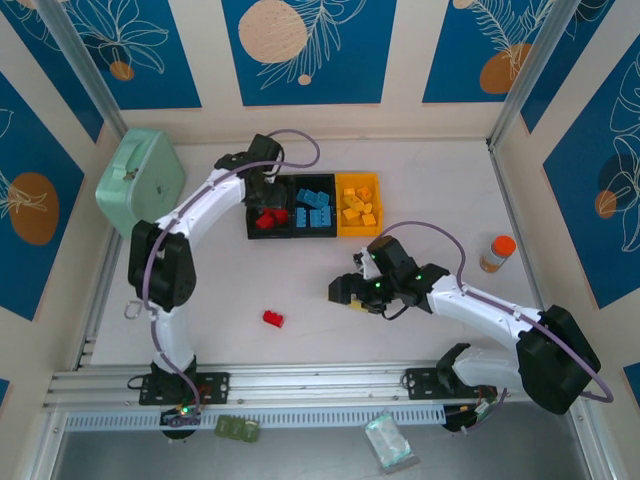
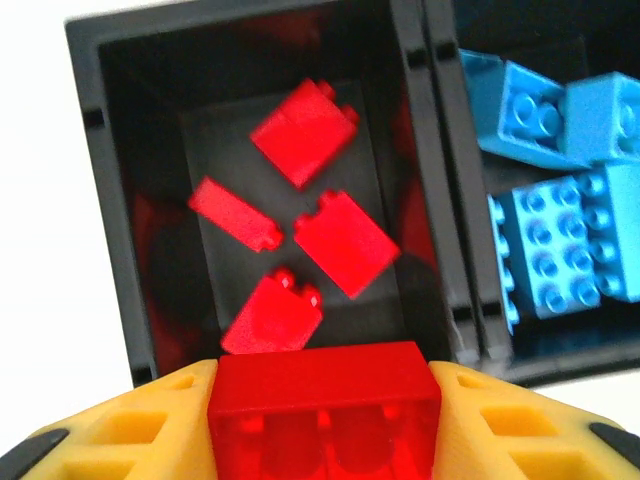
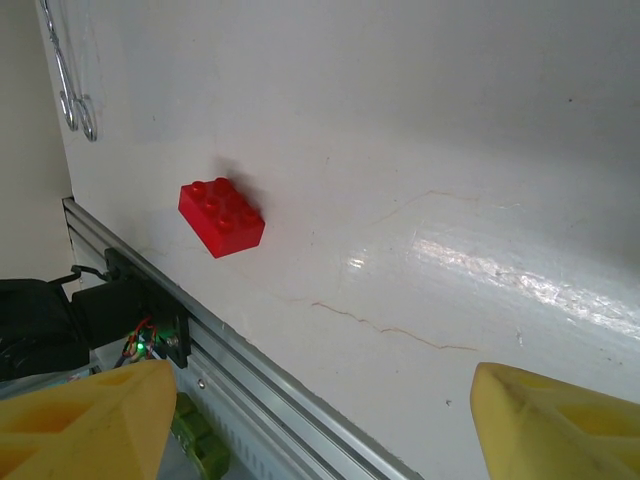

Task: Sort the legos into containers by color
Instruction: Place the lego in the container, then pick up the lego from the middle-left of the table.

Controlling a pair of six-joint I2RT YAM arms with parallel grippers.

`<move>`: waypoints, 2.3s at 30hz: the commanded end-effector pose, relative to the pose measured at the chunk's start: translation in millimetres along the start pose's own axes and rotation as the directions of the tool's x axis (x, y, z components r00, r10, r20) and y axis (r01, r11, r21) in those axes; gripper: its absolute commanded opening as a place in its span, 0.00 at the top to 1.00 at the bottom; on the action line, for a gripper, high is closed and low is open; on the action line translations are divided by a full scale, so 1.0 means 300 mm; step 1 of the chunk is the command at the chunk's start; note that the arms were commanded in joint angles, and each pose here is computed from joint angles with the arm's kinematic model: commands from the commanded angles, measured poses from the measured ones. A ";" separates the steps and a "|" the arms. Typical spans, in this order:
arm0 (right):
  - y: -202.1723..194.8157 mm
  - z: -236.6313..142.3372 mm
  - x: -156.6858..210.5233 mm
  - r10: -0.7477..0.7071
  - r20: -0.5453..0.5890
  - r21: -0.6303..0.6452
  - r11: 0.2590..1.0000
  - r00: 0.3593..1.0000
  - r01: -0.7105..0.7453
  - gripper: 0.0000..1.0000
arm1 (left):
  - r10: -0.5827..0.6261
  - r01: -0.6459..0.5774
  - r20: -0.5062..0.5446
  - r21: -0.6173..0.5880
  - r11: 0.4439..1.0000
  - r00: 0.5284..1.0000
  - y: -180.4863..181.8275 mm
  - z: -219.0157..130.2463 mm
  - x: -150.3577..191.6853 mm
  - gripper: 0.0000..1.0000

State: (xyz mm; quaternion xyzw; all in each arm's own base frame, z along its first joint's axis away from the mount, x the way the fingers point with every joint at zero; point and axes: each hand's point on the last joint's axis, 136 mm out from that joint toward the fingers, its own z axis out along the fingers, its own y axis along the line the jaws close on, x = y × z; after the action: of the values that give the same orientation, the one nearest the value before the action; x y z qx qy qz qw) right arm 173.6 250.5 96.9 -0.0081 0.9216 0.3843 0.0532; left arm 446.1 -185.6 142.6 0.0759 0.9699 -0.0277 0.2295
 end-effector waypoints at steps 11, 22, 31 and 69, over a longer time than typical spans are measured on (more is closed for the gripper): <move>0.001 -0.021 0.003 0.010 0.020 0.008 1.000 1.000 -0.010 0.22 | 0.025 -0.029 -0.029 -0.169 0.985 0.999 0.084 0.151 -0.124 0.52; -0.010 -0.036 0.006 0.015 0.030 0.009 1.000 0.999 -0.015 0.22 | 0.046 -0.052 -0.029 -0.243 0.969 0.999 0.113 0.196 -0.177 0.50; -0.002 -0.042 0.003 0.007 0.030 0.007 1.000 1.000 -0.007 0.22 | 0.047 -0.052 -0.030 -0.233 0.971 0.998 0.104 0.181 -0.175 0.38; 0.043 -0.195 0.092 -0.173 0.052 -0.031 0.984 0.984 0.175 0.21 | 0.038 0.013 -0.178 0.274 0.962 0.983 -0.085 -0.285 0.651 0.24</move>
State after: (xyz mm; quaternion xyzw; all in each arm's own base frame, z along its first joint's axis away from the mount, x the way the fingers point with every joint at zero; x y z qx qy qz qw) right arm 153.5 215.7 142.9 -0.0541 0.9137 0.3827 0.1257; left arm 256.2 -168.9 140.0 0.1260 0.9727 -0.1151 0.1570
